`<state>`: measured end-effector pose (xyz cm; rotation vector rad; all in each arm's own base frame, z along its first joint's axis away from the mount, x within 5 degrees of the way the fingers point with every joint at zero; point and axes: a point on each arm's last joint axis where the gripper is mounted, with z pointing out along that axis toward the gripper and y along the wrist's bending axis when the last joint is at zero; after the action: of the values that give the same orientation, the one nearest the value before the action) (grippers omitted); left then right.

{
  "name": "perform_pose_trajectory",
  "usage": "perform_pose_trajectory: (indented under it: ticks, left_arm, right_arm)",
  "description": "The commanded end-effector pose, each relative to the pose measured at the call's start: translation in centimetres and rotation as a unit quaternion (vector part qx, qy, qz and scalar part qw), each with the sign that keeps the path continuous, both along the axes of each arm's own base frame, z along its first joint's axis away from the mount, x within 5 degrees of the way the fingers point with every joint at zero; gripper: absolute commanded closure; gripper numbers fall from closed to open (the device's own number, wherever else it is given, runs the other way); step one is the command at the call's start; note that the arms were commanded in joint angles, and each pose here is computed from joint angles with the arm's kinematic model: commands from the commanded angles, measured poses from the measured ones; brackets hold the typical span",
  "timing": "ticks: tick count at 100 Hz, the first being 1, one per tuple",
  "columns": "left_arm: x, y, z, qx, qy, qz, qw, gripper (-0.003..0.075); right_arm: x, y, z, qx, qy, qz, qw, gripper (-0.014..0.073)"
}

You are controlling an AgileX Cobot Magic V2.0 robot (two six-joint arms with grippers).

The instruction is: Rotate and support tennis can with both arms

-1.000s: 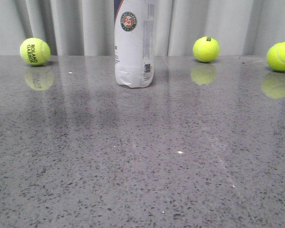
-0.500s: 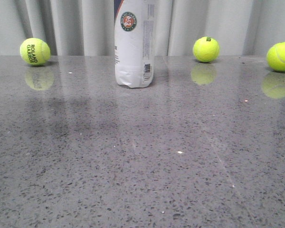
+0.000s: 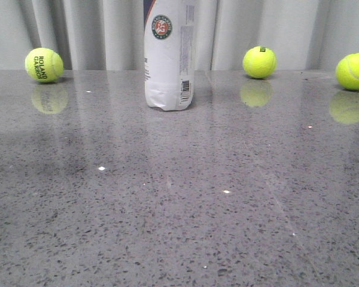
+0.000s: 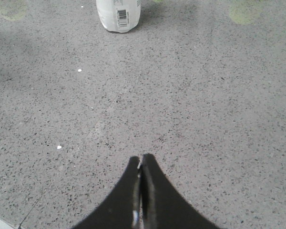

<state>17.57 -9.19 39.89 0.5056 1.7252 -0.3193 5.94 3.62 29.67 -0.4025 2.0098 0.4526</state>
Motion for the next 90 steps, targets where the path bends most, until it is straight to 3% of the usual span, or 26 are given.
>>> perform_pose_trajectory:
  ticks: [1, 21, 61, 90]
  left_arm:
    - [-0.4, 0.5, 1.5, -0.026, -0.085, 0.014, 0.996, 0.074]
    - [-1.2, 2.2, -0.1, -0.05, -0.146, 0.051, 0.987, 0.074]
    - [-5.5, 6.7, -4.2, -0.045, -0.157, 0.148, 0.975, 0.074]
    - [-8.6, 8.3, -9.3, -0.038, -0.155, 0.201, 0.967, 0.074]
  right_arm:
    - [0.2, 0.1, 1.4, 0.017, -0.043, 0.002, 0.999, 0.0664]
    - [0.2, 0.1, 1.4, 0.017, -0.043, 0.002, 0.999, 0.0664]
    - [0.2, 0.1, 1.4, 0.017, -0.043, 0.002, 0.999, 0.0664]
    - [0.2, 0.1, 1.4, 0.017, -0.043, 0.002, 0.999, 0.0664]
